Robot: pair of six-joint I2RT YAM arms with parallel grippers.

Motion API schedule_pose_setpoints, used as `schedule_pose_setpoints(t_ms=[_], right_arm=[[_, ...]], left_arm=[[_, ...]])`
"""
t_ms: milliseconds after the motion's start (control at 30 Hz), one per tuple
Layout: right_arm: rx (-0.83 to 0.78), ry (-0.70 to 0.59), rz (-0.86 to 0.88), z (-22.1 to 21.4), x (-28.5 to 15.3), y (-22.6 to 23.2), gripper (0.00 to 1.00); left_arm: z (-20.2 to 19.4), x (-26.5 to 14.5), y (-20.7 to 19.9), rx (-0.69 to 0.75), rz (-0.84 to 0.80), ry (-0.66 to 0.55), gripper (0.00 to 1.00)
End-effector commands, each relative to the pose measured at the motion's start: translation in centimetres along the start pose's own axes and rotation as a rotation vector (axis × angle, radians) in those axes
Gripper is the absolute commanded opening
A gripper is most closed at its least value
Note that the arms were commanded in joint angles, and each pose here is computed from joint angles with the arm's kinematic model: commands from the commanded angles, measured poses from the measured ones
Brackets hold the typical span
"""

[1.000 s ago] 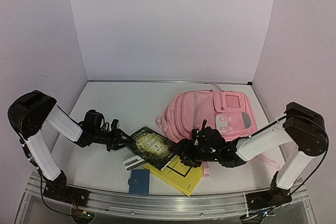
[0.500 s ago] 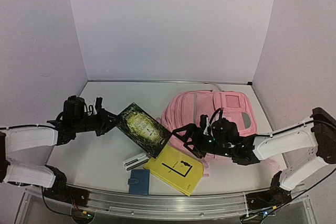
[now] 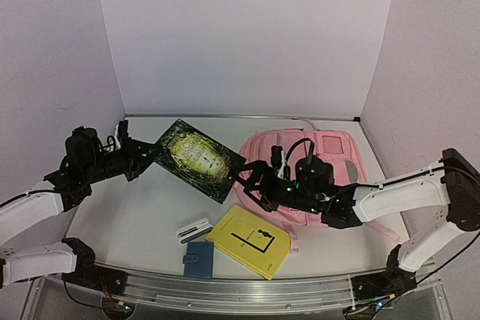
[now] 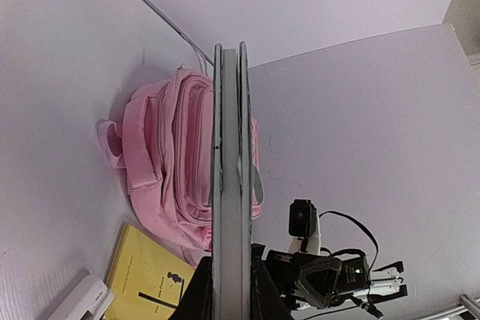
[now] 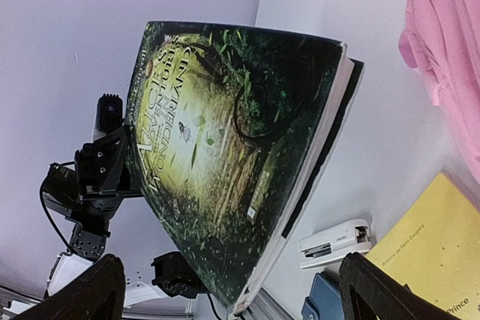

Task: Pack the student bag
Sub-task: Pick up the book from the center of the board.

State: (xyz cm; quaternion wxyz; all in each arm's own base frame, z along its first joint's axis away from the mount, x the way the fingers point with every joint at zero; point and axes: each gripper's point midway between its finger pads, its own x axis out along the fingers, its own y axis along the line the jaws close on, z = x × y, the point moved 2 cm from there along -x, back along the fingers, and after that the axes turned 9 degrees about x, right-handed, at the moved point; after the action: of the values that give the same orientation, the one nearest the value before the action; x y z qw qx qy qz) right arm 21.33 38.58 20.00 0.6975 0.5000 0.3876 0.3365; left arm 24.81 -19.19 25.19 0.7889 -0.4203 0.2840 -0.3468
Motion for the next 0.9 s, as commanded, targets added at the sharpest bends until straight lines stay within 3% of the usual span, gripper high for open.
schedule_pose_setpoints(t_ms=[0, 200, 267, 400, 533, 600, 700, 767, 867], right_arm=[[-0.023, 0.011, 0.099, -0.2, 1.8, 3.3, 0.98], [-0.032, 0.002, 0.124, 0.0, 3.9, 3.9, 0.97], [-0.033, -0.004, 0.164, 0.1, 4.4, 5.1, 0.92], [-0.028, -0.027, 0.258, 0.6, 4.8, 7.0, 0.69], [-0.024, -0.057, 0.319, 1.1, 4.1, 8.2, 0.36], [-0.028, -0.079, 0.33, 1.4, 3.6, 8.4, 0.23], [-0.044, -0.112, 0.344, 1.9, 2.4, 9.0, 0.05], [-0.064, -0.131, 0.346, 2.3, 1.6, 9.5, 0.0], [-0.103, -0.129, 0.296, 2.8, 1.0, 9.6, 0.0]], left_arm=[[2.4, -1.5, -6.4, 0.069, -0.212, -0.066, 0.0], [2.3, -2.1, -7.6, 0.07, -0.266, -0.06, 0.0], [2.2, -2.2, -7.8, 0.071, -0.28, -0.064, 0.0], [2.0, -2.2, -7.7, 0.064, -0.28, -0.051, 0.0], [1.5, -1.8, -7.1, 0.047, -0.262, -0.018, 0.02], [1.2, -1.7, -6.5, 0.037, -0.241, -0.004, 0.12], [0.7, -1.5, -5.4, 0.038, -0.182, 0.021, 0.4], [0.3, -1.3, -4.7, 0.051, -0.134, 0.05, 0.57], [0.1, -1.1, -4.4, 0.111, -0.089, 0.089, 0.83]])
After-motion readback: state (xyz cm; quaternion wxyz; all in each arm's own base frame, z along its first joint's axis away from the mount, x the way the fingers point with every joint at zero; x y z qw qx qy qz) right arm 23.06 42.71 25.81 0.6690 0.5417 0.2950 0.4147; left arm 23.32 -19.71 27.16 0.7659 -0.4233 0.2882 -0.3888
